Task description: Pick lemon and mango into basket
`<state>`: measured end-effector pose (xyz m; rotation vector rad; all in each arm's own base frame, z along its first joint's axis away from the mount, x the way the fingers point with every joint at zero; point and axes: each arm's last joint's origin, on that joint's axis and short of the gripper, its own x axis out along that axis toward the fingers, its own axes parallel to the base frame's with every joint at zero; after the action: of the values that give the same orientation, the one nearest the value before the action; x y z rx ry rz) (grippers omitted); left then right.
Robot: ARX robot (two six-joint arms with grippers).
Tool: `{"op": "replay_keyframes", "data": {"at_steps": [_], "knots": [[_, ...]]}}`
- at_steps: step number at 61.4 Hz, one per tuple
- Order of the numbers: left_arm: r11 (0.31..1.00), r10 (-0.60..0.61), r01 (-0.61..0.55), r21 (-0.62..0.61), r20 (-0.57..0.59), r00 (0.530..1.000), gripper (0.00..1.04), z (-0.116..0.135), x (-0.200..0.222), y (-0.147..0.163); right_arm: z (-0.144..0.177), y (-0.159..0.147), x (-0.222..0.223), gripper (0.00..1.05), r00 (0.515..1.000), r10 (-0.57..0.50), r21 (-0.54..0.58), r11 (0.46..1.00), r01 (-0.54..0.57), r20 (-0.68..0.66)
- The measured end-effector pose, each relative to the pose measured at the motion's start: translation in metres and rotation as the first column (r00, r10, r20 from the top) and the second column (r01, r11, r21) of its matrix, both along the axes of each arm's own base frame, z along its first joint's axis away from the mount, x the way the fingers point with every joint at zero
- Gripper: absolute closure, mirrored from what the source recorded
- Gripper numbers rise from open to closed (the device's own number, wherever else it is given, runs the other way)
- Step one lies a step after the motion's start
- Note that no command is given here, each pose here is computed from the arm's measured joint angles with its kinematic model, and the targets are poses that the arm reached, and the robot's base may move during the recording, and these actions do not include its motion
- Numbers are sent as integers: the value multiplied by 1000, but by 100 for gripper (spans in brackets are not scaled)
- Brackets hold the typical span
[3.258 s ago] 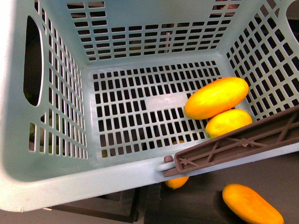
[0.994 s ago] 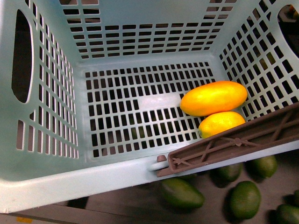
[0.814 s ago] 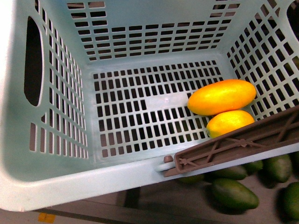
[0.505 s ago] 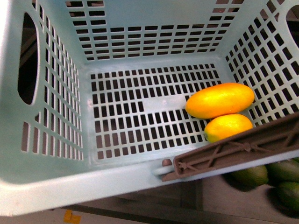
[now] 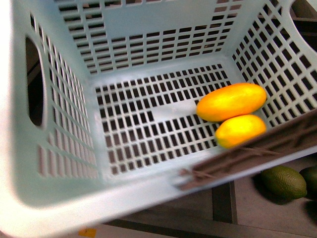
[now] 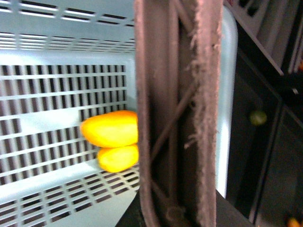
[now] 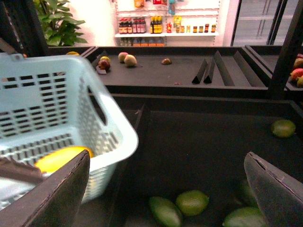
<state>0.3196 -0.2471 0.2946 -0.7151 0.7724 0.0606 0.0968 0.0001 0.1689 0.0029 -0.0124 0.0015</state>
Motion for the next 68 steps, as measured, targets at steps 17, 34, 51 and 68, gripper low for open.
{"op": "replay_keyframes", "data": {"at_steps": [17, 34, 51, 68], "knots": [[960, 261, -258, -109, 9, 965, 100, -17, 112, 31, 0, 0, 0, 9, 1000, 0, 0, 1000, 0, 0], [858, 376, -392, -332, -116, 919, 100, -58, 168, 27, 0, 0, 0, 9, 1000, 0, 0, 1000, 0, 0], [822, 454, -478, -309, -151, 878, 100, -110, 185, 50, 0, 0, 0, 9, 1000, 0, 0, 1000, 0, 0], [781, 503, -542, -311, -201, 841, 100, -130, 153, 66, 0, 0, 0, 9, 1000, 0, 0, 1000, 0, 0]]}}
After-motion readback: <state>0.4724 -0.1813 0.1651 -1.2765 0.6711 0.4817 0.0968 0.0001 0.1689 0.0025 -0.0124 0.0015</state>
